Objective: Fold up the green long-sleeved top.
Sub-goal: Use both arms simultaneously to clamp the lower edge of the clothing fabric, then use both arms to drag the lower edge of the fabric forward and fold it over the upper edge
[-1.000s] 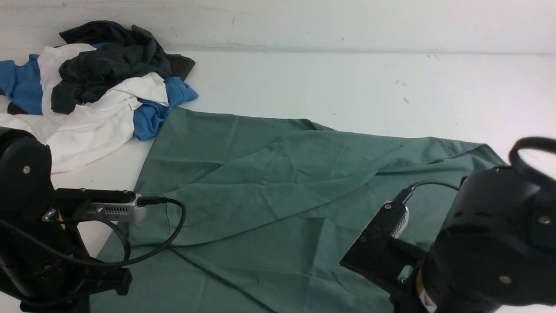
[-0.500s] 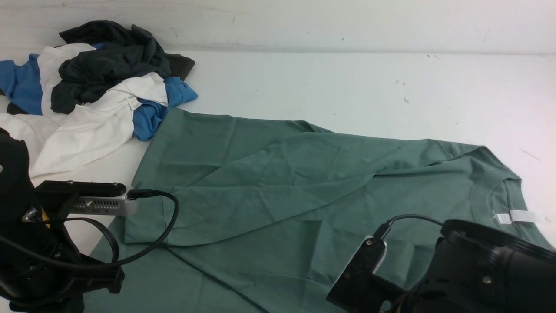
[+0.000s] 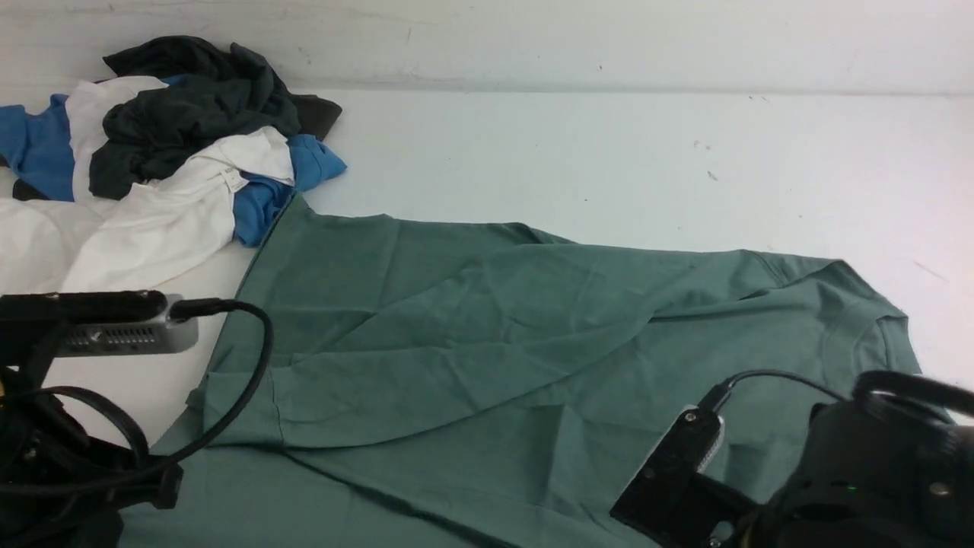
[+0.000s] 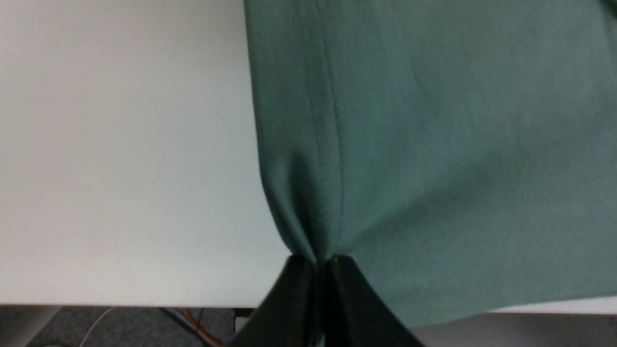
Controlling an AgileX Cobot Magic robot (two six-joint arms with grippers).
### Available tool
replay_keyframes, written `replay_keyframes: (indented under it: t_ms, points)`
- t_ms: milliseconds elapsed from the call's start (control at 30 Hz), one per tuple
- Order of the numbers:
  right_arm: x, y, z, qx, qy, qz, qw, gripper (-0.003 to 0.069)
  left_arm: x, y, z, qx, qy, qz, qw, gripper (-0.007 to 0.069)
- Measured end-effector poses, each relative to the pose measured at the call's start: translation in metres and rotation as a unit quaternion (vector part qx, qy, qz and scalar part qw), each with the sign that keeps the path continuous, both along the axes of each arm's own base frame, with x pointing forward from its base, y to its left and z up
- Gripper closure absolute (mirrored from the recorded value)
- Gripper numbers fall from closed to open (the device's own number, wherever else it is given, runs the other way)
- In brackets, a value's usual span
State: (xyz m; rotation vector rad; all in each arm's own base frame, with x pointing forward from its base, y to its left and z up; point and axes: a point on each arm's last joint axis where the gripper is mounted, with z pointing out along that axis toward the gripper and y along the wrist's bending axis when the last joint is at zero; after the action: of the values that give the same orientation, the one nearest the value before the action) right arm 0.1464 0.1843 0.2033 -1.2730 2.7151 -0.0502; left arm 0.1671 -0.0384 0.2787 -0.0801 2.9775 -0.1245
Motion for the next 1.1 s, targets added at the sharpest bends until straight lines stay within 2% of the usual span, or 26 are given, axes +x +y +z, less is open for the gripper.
replay_keyframes:
  t_ms: [133,267,400,467,500,567,667,867,1100]
  points:
    - [0.007,-0.009,0.045,0.013,-0.084,0.004,0.996,0.065,0.011,-0.002,0.023,-0.003,-0.033,0.002,0.999,0.0609]
    - [0.024,-0.011,0.07,0.017,-0.126,-0.011,0.992,0.065,0.029,-0.004,0.037,0.002,-0.049,0.004,0.999,0.0609]
    - [0.061,-0.017,0.094,0.027,-0.165,-0.033,0.985,0.065,0.065,-0.009,0.05,0.008,-0.061,0.011,0.998,0.0609]
    - [0.095,-0.021,0.103,0.026,-0.183,-0.045,0.982,0.065,0.096,-0.014,0.056,0.015,-0.069,0.014,0.997,0.0609]
    - [0.098,-0.022,0.103,0.026,-0.184,-0.046,0.982,0.065,0.098,-0.014,0.053,0.016,-0.065,0.015,0.998,0.0609]
    - [0.137,-0.026,0.106,0.025,-0.199,-0.058,0.978,0.065,0.136,-0.018,0.055,0.029,-0.074,0.027,0.996,0.0609]
    - [0.158,-0.029,0.106,0.025,-0.207,-0.064,0.976,0.065,0.163,-0.018,0.051,0.031,-0.074,0.037,0.996,0.0609]
    - [0.236,-0.022,0.096,0.029,-0.238,-0.064,0.969,0.065,0.245,-0.002,0.041,0.021,-0.094,0.08,0.992,0.0609]
    - [0.295,-0.009,0.069,0.032,-0.253,-0.069,0.964,0.065,0.299,0.008,0.014,0.022,-0.111,0.099,0.989,0.0609]
